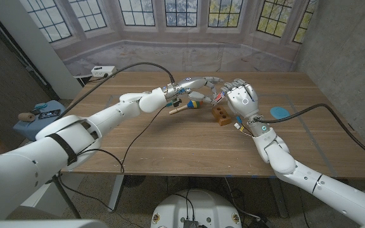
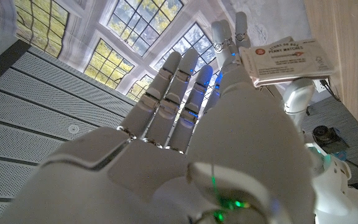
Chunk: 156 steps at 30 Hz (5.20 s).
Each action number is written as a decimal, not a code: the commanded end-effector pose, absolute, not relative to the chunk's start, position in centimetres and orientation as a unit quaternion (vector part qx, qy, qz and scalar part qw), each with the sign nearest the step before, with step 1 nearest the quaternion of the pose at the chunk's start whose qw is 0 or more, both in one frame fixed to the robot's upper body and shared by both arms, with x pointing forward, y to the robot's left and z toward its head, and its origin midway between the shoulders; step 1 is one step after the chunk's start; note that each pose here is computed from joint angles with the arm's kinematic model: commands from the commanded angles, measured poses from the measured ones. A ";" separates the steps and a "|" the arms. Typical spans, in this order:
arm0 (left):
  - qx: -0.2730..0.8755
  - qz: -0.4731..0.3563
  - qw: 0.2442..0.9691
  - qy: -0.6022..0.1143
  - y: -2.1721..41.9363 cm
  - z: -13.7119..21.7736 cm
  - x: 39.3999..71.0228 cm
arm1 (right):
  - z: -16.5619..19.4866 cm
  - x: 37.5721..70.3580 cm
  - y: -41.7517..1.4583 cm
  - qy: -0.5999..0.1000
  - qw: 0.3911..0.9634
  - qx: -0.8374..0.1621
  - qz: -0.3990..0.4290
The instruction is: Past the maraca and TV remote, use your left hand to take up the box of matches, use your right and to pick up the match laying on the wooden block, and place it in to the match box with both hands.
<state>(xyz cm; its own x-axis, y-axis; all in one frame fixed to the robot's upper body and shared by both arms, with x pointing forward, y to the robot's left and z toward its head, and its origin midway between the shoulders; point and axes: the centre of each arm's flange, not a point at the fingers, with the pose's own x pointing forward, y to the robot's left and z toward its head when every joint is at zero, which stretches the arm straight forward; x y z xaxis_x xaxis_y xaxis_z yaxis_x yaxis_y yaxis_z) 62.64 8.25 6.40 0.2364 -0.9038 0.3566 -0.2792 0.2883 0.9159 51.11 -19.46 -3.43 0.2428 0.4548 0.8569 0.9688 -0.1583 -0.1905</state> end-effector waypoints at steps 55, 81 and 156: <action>0.537 -0.273 0.577 -0.551 8.6 6.7 63.0 | -2.5 51.2 -20.8 -0.500 0.409 -0.678 -0.350; 0.560 -0.273 0.573 -0.532 10.2 6.2 63.0 | -1.1 51.5 -21.3 -0.483 0.450 -0.667 -0.344; 0.631 -0.274 0.562 -0.459 13.8 4.7 61.8 | 2.3 52.1 -22.9 -0.424 0.680 -0.509 -0.314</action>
<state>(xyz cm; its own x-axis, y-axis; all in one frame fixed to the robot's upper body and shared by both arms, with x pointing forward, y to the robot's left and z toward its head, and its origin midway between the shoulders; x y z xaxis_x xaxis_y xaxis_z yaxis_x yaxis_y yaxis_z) 62.26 13.22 5.13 0.4064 -0.8941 0.1885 -0.2703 0.0794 0.9595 52.62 -22.97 1.61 0.4340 0.0510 0.8995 0.8802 0.1887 -0.4354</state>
